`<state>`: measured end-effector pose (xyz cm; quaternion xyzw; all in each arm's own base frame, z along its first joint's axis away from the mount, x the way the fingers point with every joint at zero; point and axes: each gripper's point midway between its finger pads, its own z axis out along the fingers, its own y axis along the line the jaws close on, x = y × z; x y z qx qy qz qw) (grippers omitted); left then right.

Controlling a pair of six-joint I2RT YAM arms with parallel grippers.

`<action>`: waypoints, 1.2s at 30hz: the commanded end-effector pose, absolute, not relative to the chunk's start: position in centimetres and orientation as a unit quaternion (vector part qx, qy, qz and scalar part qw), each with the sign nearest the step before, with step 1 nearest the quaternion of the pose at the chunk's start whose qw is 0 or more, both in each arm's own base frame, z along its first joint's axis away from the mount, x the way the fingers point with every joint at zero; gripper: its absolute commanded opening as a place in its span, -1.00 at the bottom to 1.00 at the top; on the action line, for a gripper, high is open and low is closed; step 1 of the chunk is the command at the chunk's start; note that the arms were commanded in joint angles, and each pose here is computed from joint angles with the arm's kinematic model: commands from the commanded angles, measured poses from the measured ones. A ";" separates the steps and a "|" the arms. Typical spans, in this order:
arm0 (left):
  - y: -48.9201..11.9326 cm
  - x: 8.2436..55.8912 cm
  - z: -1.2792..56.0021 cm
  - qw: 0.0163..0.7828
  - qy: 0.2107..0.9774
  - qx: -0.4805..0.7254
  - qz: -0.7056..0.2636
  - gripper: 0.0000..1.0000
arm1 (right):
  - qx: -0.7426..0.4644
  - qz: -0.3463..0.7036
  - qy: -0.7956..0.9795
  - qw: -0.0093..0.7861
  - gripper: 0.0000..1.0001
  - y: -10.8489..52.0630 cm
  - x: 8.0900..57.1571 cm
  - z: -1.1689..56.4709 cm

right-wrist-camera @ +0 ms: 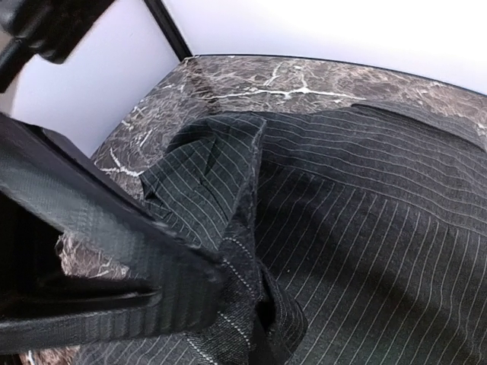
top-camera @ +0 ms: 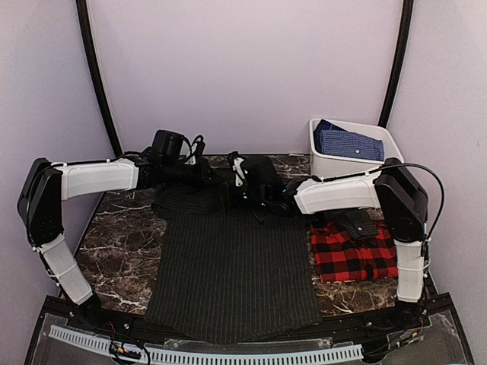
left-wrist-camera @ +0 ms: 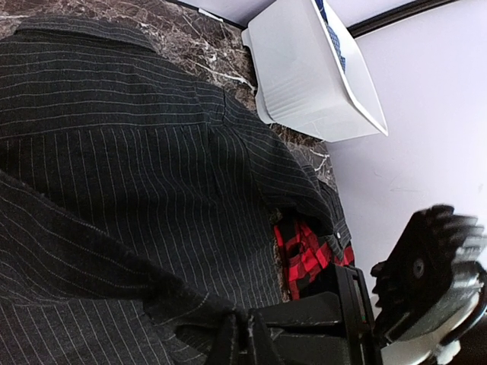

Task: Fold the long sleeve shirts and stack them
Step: Pass from the left arm to the right, then move the flattened shirt to the center of the board.

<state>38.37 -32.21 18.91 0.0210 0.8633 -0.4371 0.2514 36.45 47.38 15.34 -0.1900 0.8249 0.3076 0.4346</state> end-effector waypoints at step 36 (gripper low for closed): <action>-22.8 35.1 1.5 0.150 0.960 -0.093 -0.216 -0.36 | -0.104 0.254 0.918 0.286 -1.00 38.8 46.7 0.2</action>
